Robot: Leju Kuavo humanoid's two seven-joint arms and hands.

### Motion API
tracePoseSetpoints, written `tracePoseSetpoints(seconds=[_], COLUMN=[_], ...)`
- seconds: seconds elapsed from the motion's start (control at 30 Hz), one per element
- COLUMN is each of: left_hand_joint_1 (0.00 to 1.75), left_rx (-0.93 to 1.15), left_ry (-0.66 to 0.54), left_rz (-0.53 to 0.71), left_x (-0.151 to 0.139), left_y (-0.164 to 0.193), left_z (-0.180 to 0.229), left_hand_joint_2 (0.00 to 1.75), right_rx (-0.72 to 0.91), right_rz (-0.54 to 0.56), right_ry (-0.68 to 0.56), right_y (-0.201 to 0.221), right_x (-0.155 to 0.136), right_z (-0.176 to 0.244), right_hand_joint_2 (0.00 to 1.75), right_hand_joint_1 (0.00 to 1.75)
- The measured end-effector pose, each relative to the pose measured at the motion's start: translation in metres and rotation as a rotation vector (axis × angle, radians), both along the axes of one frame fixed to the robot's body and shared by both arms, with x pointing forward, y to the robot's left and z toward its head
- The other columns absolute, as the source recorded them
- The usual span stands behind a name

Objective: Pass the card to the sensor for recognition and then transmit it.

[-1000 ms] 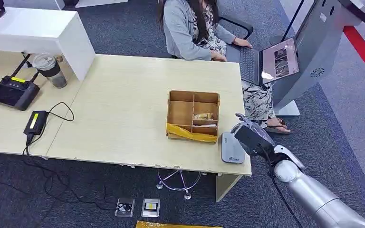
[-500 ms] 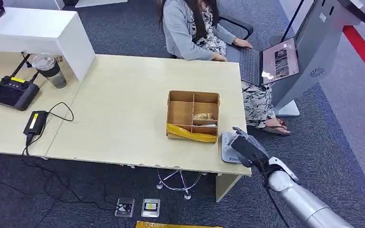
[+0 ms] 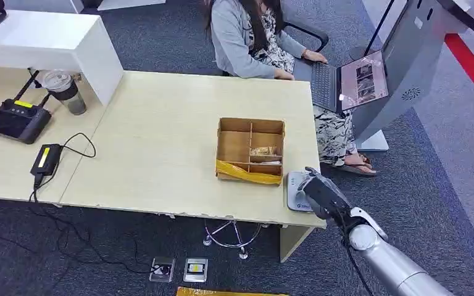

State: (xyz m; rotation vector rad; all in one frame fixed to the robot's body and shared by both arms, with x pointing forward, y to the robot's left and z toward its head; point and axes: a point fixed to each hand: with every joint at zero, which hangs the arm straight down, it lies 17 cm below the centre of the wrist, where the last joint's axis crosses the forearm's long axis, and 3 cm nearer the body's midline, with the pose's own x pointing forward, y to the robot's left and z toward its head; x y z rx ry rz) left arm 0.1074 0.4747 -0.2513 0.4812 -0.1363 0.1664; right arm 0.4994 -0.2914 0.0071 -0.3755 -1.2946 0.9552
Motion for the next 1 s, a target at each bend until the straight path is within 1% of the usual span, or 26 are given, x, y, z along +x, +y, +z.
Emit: tracePoseSetpoints(seconds=[0.07, 0.3, 0.47, 0.67, 0.73, 0.8, 0.93, 1.0], left_hand_joint_1=[0.0, 0.0, 0.0, 0.0, 0.0, 0.0, 0.0, 0.0], left_rx=[-0.001, 0.002, 0.017, 0.02, 0.013, 0.014, 0.013, 0.01], left_ry=[0.001, 0.005, 0.011, 0.044, 0.045, 0.046, 0.049, 0.052], left_rz=[0.001, 0.005, -0.003, -0.022, -0.029, -0.041, -0.058, -0.066], left_x=[0.0, -0.001, -0.002, -0.006, -0.006, -0.005, -0.006, -0.006], left_y=[-0.001, 0.0, 0.001, -0.031, -0.036, -0.037, -0.039, -0.041], left_z=[0.0, 0.0, 0.0, -0.007, -0.008, -0.008, -0.008, -0.009], left_hand_joint_2=[0.0, 0.0, 0.0, 0.0, 0.0, 0.0, 0.0, 0.0], right_rx=[-0.002, 0.006, 0.009, 0.02, 0.021, 0.017, -0.006, -0.016], right_rz=[-0.016, -0.014, -0.027, -0.05, -0.051, -0.051, -0.018, -0.004], right_ry=[0.014, 0.006, -0.018, -0.068, -0.09, -0.129, -0.252, -0.305], right_y=[-0.006, -0.008, -0.016, -0.027, -0.03, -0.037, -0.038, -0.036], right_x=[0.0, 0.004, 0.015, 0.039, 0.049, 0.064, 0.099, 0.113], right_z=[-0.005, -0.004, 0.005, 0.035, 0.05, 0.074, 0.147, 0.18], right_hand_joint_2=[1.75, 1.75, 1.75, 1.75, 1.75, 1.75, 1.75, 1.75], right_hand_joint_1=[1.75, 1.75, 1.75, 1.75, 1.75, 1.75, 1.75, 1.75])
